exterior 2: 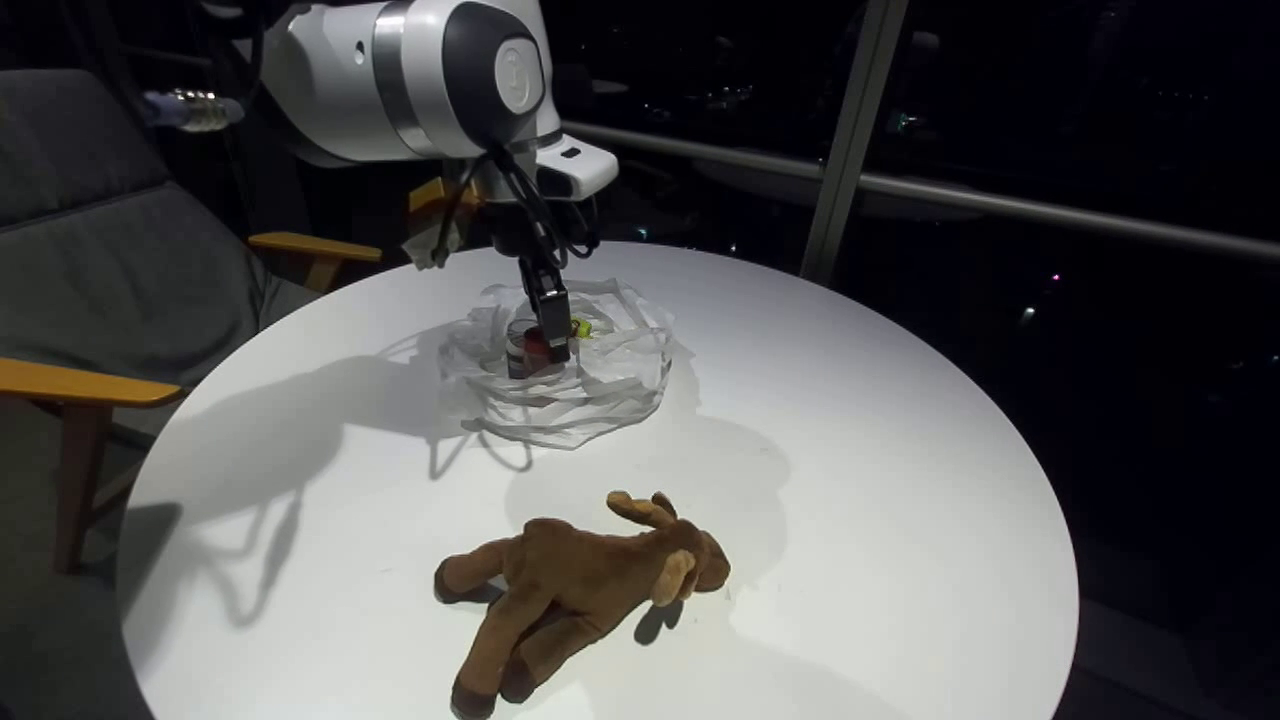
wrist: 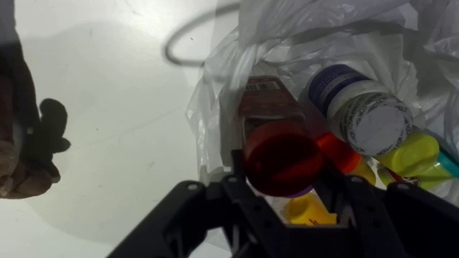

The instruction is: Remove the deer toy and containers from the white plastic bag and place them on the table

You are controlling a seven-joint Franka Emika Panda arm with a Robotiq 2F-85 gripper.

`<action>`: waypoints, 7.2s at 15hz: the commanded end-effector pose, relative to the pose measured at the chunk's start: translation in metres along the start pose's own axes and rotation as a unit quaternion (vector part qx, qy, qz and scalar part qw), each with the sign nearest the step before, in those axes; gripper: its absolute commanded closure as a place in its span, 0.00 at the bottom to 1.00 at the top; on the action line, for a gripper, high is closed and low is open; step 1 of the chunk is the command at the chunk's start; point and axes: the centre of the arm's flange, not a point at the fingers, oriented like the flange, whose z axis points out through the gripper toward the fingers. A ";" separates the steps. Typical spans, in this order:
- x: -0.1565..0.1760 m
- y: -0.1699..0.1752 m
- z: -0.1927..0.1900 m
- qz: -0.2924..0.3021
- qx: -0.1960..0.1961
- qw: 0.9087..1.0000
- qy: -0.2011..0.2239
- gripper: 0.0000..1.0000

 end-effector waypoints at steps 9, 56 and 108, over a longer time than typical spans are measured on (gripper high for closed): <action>-0.006 0.050 -0.088 -0.011 0.002 0.999 -0.042 0.76; -0.135 0.116 -0.027 0.085 -0.050 0.994 0.052 0.76; -0.017 0.070 -0.190 -0.257 0.027 0.947 -0.190 0.00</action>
